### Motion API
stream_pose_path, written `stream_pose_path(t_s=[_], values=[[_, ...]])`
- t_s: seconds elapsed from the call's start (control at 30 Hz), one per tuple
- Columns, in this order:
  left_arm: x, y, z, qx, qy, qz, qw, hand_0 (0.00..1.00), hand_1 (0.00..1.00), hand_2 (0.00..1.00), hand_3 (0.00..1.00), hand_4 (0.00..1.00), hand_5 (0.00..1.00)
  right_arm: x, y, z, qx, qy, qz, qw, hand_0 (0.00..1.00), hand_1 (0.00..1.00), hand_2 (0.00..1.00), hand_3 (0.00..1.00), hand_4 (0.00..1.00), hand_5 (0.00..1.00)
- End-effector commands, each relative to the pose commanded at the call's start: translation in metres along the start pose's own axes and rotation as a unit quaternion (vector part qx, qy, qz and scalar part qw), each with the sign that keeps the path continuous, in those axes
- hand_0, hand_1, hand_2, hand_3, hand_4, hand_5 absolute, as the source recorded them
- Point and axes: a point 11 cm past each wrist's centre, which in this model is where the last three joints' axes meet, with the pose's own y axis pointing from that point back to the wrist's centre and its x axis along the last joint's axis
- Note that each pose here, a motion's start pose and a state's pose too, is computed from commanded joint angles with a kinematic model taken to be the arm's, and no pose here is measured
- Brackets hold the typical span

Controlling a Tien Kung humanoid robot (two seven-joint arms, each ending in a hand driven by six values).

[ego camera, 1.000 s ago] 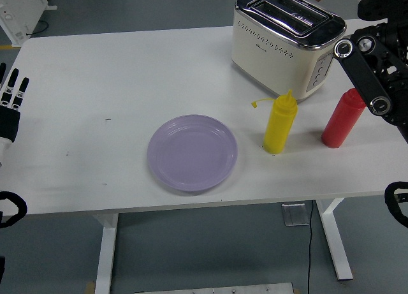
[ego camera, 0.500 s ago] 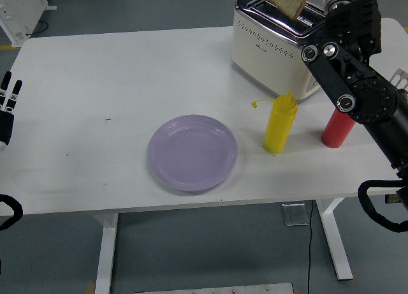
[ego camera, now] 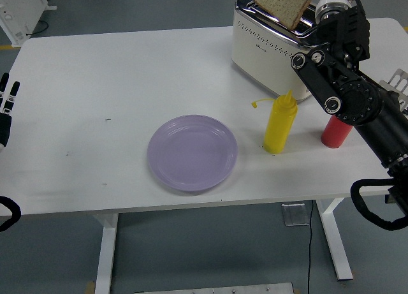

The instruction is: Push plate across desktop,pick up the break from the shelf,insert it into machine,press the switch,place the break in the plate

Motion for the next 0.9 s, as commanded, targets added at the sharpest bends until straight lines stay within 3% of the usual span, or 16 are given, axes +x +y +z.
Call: stream_pose_path(t_s=[0.33, 0.77, 0.8, 0.9], values=[[-0.001, 0.0, -0.002, 0.002, 0.001, -0.001, 1.0, 0.872, 0.83, 0.875, 0.782, 0.707, 0.998, 0.009, -0.008, 0.006, -0.008, 0.008, 0.013, 1.0, 0.43, 0.405, 0.447, 0.45, 0.192, 0.002], [-0.002, -0.002, -0.003, 0.003, 0.004, -0.003, 1.0, 0.872, 0.83, 0.876, 0.781, 0.706, 0.998, -0.002, -0.005, 0.017, -0.02, 0.012, -0.001, 1.0, 0.426, 0.406, 0.448, 0.45, 0.196, 0.002], [-0.002, -0.002, -0.003, 0.003, 0.004, -0.003, 1.0, 0.872, 0.829, 0.876, 0.782, 0.706, 0.998, -0.003, -0.005, 0.018, -0.02, 0.014, -0.003, 1.0, 0.434, 0.446, 0.473, 0.479, 0.235, 0.002], [-0.003, -0.002, -0.003, 0.002, 0.004, -0.004, 1.0, 0.872, 0.829, 0.876, 0.782, 0.706, 0.998, -0.006, -0.005, 0.019, -0.02, 0.025, -0.009, 0.999, 0.434, 0.446, 0.473, 0.479, 0.235, 0.002]])
